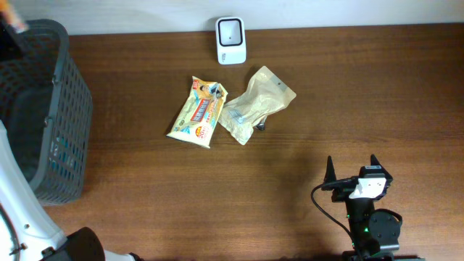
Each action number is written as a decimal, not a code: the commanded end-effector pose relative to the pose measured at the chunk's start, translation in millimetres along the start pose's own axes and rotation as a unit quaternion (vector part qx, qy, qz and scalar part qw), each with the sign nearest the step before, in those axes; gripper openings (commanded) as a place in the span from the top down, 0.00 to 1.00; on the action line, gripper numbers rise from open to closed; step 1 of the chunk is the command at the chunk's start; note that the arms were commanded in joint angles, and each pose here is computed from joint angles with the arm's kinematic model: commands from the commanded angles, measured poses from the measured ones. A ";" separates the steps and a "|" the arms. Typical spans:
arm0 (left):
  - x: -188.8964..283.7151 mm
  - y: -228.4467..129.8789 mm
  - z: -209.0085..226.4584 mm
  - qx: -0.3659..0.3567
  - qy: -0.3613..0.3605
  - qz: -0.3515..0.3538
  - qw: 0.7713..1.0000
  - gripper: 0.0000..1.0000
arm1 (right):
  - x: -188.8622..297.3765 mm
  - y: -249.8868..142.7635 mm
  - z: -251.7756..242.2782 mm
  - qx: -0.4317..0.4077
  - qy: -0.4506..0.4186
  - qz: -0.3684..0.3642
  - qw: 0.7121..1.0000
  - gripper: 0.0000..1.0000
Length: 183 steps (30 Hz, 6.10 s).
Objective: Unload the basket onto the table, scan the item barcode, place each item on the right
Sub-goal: 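Carry the orange tissue pack to the table and release it, then reach the left gripper into the basket and grasp the blue Listerine bottle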
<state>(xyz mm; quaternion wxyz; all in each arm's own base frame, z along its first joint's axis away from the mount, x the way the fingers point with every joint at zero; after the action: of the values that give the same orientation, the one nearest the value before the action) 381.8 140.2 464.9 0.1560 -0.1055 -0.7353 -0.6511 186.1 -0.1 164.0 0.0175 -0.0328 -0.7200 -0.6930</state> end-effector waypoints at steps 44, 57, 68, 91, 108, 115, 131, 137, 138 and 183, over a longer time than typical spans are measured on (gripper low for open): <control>-150.1 -272.2 -330.3 -0.182 -0.211 0.444 0.852 0.27 | -0.2 -3.1 0.8 -0.003 0.002 0.003 1.000 0.02; -69.6 -95.6 -237.9 -0.112 -0.165 0.275 0.941 0.01 | -0.2 -3.1 0.8 -0.003 0.002 0.003 1.000 0.02; -19.9 -29.2 -34.4 0.049 0.034 0.179 0.982 0.01 | -0.2 -3.1 0.8 -0.003 0.002 0.003 1.000 0.02; -6.7 -123.2 125.2 0.241 0.189 0.342 0.888 0.01 | -0.2 -3.1 0.8 -0.003 0.002 0.003 1.000 0.02; -49.8 -244.1 113.8 0.341 0.096 0.499 0.791 0.01 | -0.2 -3.1 0.9 -0.003 0.002 0.003 1.000 0.02; -52.9 -268.2 112.2 0.350 0.093 0.522 0.772 0.00 | -0.2 -3.1 0.8 -0.003 0.002 0.003 1.000 0.02; -48.8 -261.6 100.7 0.399 0.043 0.514 0.758 0.01 | -0.2 -3.1 0.8 -0.003 0.002 0.003 1.000 0.02; -49.6 -261.0 98.7 0.403 0.035 0.512 0.757 0.01 | -0.2 -3.1 0.8 -0.003 0.002 0.003 1.000 0.02; -50.0 -260.9 98.9 0.403 0.035 0.512 0.758 0.01 | -0.2 -3.1 0.8 -0.003 0.002 0.003 1.000 0.01; -8.5 -230.5 98.9 0.467 0.204 0.429 0.745 0.10 | -0.2 -3.1 0.8 -0.003 0.002 0.003 1.000 0.02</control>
<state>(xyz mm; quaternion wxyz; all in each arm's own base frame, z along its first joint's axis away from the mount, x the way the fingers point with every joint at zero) 296.1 212.6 235.0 0.6036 -0.2080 -0.7577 -0.1355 186.1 -0.1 164.0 0.0176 -0.0326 -0.7198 -0.6932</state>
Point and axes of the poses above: each gripper's point midway between its finger pads, its own x axis back along the fingers, its own z axis along the line the jaws close on, y = z × x, the point moved 6 cm from there along x, back along the fingers, and after that the axes turned 1 degree about -x, right-handed, at the moved point
